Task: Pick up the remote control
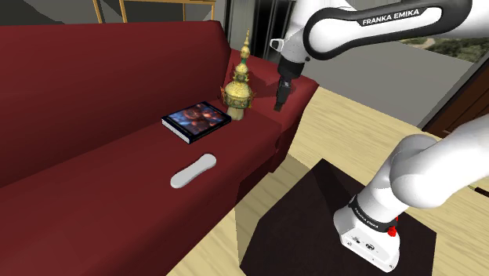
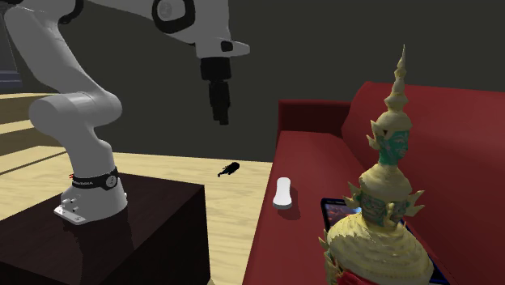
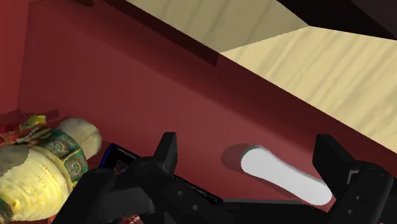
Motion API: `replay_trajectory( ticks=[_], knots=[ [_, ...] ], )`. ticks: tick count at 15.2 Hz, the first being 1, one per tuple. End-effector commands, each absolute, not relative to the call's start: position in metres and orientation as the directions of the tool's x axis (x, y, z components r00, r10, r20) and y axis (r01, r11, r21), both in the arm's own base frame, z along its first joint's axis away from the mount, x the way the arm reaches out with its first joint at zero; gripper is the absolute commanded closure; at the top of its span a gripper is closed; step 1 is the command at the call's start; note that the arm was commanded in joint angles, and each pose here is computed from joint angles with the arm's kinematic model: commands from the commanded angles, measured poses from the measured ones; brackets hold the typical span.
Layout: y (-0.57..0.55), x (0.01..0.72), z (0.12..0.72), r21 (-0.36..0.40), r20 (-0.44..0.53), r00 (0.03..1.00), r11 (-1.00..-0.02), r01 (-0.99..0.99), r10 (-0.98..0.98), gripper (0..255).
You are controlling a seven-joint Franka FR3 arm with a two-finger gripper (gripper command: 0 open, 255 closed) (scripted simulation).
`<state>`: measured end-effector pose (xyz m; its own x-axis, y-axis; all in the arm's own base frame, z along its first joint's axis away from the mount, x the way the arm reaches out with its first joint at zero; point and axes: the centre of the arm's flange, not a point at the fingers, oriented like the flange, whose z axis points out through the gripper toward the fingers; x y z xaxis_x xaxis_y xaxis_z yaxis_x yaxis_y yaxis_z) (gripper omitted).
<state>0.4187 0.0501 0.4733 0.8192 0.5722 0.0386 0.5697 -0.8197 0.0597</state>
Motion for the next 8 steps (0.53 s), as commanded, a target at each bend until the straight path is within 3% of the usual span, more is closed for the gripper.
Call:
replay_trajectory(
  ticks=[1, 8],
  knots=[
    [0.06, 0.436, 0.456, 0.063, 0.039, 0.777, -0.778, 0.625, 0.628, 0],
    [0.104, 0.486, 0.394, 0.069, 0.033, 0.61, -0.611, 0.789, 0.792, 0]
  ],
)
